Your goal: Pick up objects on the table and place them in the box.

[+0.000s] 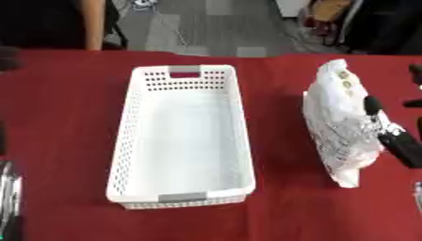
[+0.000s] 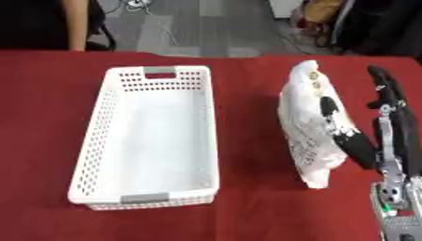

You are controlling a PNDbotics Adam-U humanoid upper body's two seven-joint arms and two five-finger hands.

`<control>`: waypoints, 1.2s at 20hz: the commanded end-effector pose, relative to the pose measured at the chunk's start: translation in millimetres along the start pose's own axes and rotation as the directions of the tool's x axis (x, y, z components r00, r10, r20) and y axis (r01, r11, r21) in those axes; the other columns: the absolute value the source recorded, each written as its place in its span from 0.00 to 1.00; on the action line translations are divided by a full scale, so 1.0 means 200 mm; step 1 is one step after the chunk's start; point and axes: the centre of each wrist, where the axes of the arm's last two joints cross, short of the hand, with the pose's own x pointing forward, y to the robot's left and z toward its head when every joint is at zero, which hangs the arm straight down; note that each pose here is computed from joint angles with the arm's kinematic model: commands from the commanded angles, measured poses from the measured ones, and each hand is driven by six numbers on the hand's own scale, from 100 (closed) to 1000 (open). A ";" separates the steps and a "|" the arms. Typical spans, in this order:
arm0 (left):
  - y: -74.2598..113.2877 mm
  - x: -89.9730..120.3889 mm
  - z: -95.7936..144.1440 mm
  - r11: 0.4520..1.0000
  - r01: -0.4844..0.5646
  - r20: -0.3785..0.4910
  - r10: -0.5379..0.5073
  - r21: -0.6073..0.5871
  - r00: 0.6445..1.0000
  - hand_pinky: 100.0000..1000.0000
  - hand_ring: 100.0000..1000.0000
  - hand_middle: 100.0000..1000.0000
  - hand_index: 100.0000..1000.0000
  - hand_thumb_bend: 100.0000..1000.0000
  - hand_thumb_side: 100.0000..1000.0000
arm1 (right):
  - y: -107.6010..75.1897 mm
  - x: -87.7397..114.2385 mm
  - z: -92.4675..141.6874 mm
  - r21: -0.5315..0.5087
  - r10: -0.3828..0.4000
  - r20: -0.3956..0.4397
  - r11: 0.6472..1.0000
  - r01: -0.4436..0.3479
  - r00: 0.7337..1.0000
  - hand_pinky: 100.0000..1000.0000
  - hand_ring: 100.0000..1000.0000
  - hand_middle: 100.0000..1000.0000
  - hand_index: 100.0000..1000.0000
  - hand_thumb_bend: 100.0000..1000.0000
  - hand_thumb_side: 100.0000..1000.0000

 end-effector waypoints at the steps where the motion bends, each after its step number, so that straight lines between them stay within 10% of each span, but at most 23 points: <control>1: 0.01 0.03 -0.03 1.000 0.009 0.026 -0.009 -0.004 1.000 0.57 0.56 0.71 0.74 0.00 1.00 | 0.02 -0.02 0.00 0.036 0.011 -0.002 0.999 -0.011 1.000 0.64 0.93 0.94 1.00 0.49 0.85; 24: 0.01 0.03 -0.03 1.000 0.003 0.026 -0.003 -0.010 1.000 0.57 0.56 0.71 0.74 0.00 1.00 | 0.14 -0.09 0.04 0.223 0.050 -0.038 0.974 -0.040 0.998 0.69 0.93 0.95 1.00 0.54 0.81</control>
